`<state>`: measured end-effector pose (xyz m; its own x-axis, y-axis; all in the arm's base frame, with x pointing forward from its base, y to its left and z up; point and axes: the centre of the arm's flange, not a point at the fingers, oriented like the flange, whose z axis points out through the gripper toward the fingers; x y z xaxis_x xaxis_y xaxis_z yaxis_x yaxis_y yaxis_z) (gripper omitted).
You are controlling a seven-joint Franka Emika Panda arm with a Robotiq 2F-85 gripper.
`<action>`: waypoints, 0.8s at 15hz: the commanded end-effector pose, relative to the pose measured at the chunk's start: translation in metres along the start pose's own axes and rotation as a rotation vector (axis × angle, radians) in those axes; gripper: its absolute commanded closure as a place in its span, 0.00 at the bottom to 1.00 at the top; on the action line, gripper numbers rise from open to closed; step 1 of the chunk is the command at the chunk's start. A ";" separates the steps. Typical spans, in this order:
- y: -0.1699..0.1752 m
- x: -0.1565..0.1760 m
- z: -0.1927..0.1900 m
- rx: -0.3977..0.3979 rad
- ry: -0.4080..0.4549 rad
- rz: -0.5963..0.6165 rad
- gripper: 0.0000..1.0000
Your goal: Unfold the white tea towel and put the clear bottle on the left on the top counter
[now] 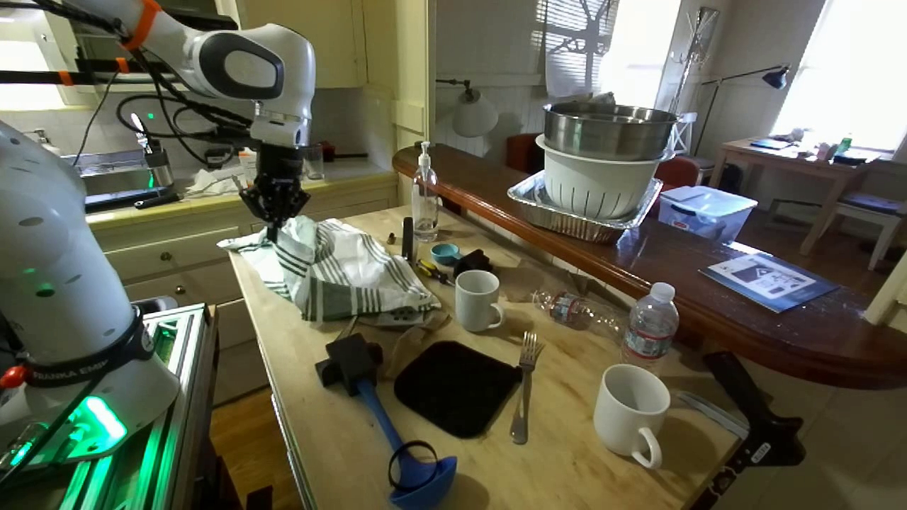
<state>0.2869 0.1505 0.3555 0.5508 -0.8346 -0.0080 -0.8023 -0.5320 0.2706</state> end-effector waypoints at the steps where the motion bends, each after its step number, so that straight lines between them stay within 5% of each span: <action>1: 0.044 -0.005 -0.001 -0.080 -0.059 0.075 0.71; 5: 0.050 0.000 0.002 -0.127 -0.134 0.072 0.41; 10: 0.005 0.021 -0.002 0.118 -0.107 -0.068 0.04; 12: -0.021 0.032 0.003 0.222 -0.085 -0.141 0.00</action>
<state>0.2961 0.1343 0.3782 0.5779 -0.8121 -0.0806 -0.7967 -0.5828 0.1602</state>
